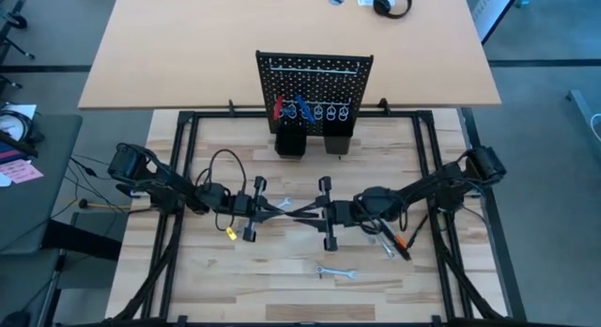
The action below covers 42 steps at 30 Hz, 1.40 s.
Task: Hang tools onto peg board
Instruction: Hang the black scissors on the pegboard
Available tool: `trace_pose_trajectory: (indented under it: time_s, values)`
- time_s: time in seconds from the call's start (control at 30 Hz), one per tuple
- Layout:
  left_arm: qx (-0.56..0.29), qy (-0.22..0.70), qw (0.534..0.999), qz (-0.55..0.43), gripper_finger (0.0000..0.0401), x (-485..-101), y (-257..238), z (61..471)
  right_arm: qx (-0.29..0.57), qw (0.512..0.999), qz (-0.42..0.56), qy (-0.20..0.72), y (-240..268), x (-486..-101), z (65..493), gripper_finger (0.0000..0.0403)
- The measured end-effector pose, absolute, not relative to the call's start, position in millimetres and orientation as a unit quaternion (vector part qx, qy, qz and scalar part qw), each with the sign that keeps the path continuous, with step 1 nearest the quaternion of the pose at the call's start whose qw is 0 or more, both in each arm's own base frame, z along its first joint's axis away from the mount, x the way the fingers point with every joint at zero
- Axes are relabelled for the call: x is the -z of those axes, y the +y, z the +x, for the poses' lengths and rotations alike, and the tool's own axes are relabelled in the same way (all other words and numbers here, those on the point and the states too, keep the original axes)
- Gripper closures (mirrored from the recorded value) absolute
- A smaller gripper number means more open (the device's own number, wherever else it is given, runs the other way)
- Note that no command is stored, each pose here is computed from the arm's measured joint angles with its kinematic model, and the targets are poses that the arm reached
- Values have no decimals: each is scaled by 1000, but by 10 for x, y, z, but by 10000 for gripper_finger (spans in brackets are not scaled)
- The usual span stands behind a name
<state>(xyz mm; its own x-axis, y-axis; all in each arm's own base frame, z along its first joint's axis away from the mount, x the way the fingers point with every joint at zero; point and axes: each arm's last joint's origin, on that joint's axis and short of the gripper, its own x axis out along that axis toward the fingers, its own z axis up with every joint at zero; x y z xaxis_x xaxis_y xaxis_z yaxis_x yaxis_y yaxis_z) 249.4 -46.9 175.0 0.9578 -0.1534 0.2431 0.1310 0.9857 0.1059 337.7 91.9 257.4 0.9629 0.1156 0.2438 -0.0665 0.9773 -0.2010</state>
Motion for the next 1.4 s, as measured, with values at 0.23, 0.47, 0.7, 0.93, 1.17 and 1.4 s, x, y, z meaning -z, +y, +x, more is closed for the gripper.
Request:
trace_pose_trajectory:
  time_s: [0.23,0.47,0.7,0.93,1.17,1.4]
  values:
    - [72,-110,990,42,394,-1719,-471,2501,-32,986,-111,-120,913,-2596,3371,360]
    - [9,-55,997,49,355,-1628,-434,2522,12,992,-105,-76,899,-2884,3128,360]
    - [-35,48,998,27,334,-1570,-396,2461,81,989,-111,-62,845,-3308,2675,360]
    - [-40,138,990,-12,333,-1439,-388,2398,218,961,-150,-77,556,-3841,2389,360]
    - [-43,152,987,-6,333,-1395,-387,2399,304,934,-187,-14,152,-4331,2499,360]
    - [-44,152,987,-6,333,-1394,-387,2399,288,942,-165,59,-320,-4590,2706,360]
